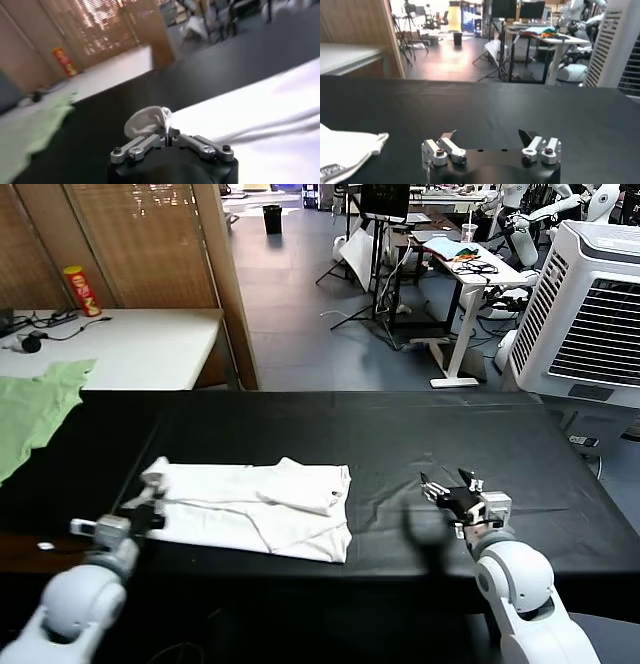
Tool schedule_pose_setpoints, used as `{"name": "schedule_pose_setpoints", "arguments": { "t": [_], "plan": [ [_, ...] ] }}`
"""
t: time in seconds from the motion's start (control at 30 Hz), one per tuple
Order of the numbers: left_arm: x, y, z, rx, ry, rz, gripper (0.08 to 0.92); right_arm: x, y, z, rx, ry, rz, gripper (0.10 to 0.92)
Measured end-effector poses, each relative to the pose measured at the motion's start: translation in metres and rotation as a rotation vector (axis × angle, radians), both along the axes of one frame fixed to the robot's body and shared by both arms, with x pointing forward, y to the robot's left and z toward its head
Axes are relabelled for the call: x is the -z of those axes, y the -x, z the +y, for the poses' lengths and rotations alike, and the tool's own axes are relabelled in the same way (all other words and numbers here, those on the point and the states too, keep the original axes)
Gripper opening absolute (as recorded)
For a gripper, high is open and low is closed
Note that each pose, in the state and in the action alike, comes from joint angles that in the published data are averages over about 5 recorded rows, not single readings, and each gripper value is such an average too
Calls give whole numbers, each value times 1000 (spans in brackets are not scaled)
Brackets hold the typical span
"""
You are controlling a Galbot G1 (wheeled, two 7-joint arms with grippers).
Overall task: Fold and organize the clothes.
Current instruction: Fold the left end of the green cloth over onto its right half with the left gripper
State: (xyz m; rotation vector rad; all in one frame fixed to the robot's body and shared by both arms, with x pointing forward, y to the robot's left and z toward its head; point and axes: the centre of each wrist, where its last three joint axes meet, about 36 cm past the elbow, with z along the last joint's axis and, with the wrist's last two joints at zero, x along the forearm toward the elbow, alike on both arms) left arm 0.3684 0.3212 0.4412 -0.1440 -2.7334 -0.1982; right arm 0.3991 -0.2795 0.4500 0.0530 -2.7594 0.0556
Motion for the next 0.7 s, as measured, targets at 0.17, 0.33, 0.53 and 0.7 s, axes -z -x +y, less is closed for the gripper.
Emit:
{"name": "schedule_pose_setpoints", "arguments": {
  "t": [0.17,0.33,0.53,0.7],
  "plan": [
    [-16,5,-55,105,233,26,146,1,1,0,4,3,2,798],
    [-25,12,-94,201,386,49,146,4,2,3,3,2,7,798],
    [-21,13,-124,261,453,70,146,6,3,4,2,4,12,798],
    [-14,11,-137,275,463,74,146,5,3,5,-9,2,7,798]
  ]
}}
